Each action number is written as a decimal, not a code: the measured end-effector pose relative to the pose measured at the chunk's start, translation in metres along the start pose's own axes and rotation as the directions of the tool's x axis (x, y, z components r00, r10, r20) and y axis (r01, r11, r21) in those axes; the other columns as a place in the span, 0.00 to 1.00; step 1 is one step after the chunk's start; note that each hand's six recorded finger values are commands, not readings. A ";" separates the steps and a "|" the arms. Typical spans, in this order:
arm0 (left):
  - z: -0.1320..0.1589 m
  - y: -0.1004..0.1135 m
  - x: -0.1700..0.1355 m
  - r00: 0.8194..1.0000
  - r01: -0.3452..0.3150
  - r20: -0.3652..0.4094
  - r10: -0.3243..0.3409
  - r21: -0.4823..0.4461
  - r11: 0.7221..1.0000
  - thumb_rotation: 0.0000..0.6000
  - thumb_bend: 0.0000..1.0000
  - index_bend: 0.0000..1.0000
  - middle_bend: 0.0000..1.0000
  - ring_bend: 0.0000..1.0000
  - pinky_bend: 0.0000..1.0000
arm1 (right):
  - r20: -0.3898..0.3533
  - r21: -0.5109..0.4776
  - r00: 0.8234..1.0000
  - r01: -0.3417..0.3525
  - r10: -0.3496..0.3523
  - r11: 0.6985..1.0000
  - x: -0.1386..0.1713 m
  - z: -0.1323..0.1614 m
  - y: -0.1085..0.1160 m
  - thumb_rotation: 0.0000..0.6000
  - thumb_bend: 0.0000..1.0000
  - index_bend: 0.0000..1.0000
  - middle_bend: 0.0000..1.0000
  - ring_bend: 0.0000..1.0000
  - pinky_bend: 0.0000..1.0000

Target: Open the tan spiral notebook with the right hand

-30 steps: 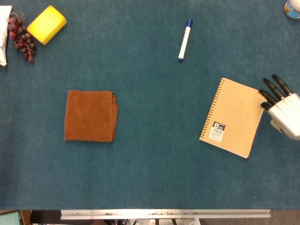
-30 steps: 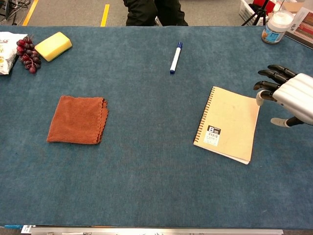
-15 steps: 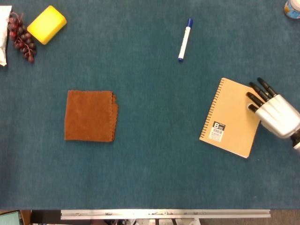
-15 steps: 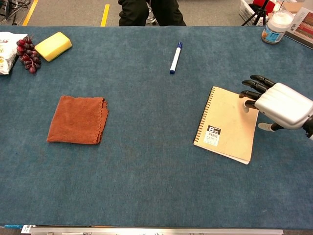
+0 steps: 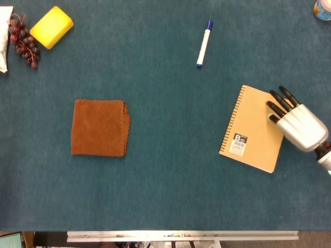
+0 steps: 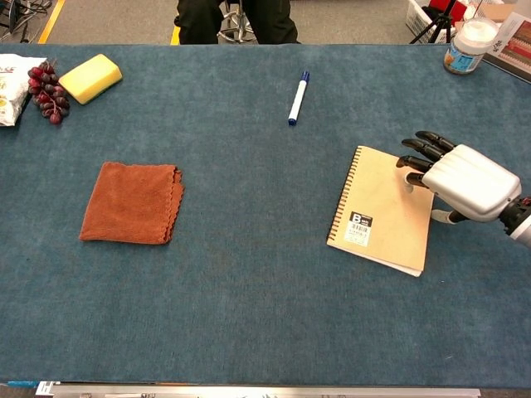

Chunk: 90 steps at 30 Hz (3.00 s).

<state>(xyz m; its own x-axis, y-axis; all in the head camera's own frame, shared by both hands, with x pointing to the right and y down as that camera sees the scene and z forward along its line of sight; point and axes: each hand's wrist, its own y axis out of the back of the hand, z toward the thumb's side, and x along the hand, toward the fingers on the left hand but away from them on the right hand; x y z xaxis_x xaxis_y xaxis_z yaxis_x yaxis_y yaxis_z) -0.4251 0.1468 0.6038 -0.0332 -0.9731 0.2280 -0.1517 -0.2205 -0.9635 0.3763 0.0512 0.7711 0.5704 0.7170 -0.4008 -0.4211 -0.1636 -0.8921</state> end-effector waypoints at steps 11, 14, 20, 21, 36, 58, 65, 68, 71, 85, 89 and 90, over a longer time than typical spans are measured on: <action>-0.002 -0.001 0.000 1.000 0.002 0.001 -0.002 0.001 1.000 1.00 0.26 0.16 0.10 0.10 0.06 | -0.036 -0.031 0.998 0.053 -0.054 0.998 -0.009 0.009 0.000 1.00 0.19 0.44 0.25 0.06 0.07; -0.003 0.000 0.000 1.000 -0.003 -0.001 0.003 -0.002 1.000 1.00 0.26 0.16 0.10 0.10 0.06 | -0.057 -0.050 0.995 0.082 -0.085 0.995 -0.013 0.015 0.004 1.00 0.22 0.44 0.26 0.06 0.07; -0.005 0.000 -0.001 1.000 -0.004 -0.005 0.004 0.006 1.000 1.00 0.26 0.16 0.10 0.10 0.06 | -0.091 -0.075 0.986 0.135 -0.142 0.988 -0.024 0.025 0.013 1.00 0.26 0.44 0.26 0.06 0.07; -0.005 0.000 -0.001 1.000 -0.004 -0.005 0.004 0.007 1.000 1.00 0.26 0.16 0.10 0.10 0.06 | -0.095 -0.076 0.984 0.141 -0.148 0.987 -0.026 0.026 0.014 1.00 0.26 0.44 0.26 0.07 0.07; -0.005 0.006 -0.001 1.000 -0.015 0.001 0.015 -0.012 1.000 1.00 0.26 0.16 0.10 0.10 0.06 | -0.111 -0.134 0.964 0.225 -0.240 0.965 -0.052 0.049 0.030 1.00 0.46 0.45 0.30 0.16 0.28; -0.003 0.011 0.002 0.999 -0.032 0.016 0.032 -0.020 0.999 1.00 0.26 0.16 0.10 0.10 0.06 | -0.060 -0.165 0.963 0.250 -0.263 0.954 -0.037 0.028 0.043 1.00 0.51 0.83 0.46 0.34 0.30; 0.000 0.014 0.003 0.999 -0.040 0.019 0.040 -0.016 0.999 1.00 0.26 0.16 0.10 0.10 0.06 | -0.023 -0.198 0.965 0.254 -0.263 0.947 -0.005 0.006 0.056 1.00 0.51 0.84 0.47 0.38 0.31; 0.002 0.013 0.004 0.999 -0.039 0.020 0.039 -0.017 0.999 1.00 0.26 0.16 0.10 0.10 0.06 | -0.008 -0.205 0.965 0.255 -0.262 0.945 0.001 -0.001 0.067 1.00 0.51 0.84 0.47 0.38 0.31; 0.004 0.013 0.004 0.999 -0.039 0.025 0.039 -0.019 0.999 1.00 0.26 0.16 0.10 0.10 0.06 | 0.001 -0.210 0.967 0.251 -0.256 0.945 -0.008 -0.002 0.078 1.00 0.51 0.84 0.47 0.38 0.31; 0.000 0.017 -0.003 0.999 -0.031 0.005 0.032 -0.015 0.999 1.00 0.26 0.16 0.10 0.10 0.06 | -0.061 -0.206 0.976 0.192 -0.208 0.960 -0.110 0.040 0.102 1.00 0.51 0.84 0.47 0.38 0.32; 0.000 0.018 -0.005 0.999 -0.034 0.007 0.034 -0.014 0.999 1.00 0.26 0.16 0.10 0.10 0.06 | -0.083 -0.188 0.973 0.196 -0.214 0.962 -0.128 0.054 0.108 1.00 0.48 0.66 0.39 0.29 0.23; 0.000 0.018 -0.005 0.999 -0.034 0.007 0.034 -0.013 0.999 1.00 0.26 0.16 0.10 0.10 0.06 | -0.089 -0.178 0.973 0.195 -0.213 0.965 -0.133 0.057 0.109 1.00 0.45 0.60 0.36 0.25 0.19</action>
<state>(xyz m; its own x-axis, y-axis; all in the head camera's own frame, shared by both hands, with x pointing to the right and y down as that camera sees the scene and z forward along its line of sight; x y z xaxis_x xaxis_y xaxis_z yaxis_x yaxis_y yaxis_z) -0.4274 0.1479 0.5847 -0.0314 -0.9805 0.1942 -0.1636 -0.1866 -0.9687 0.2145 -0.0229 0.7392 0.7074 0.6721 -0.2188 -0.1700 -0.1386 -0.9756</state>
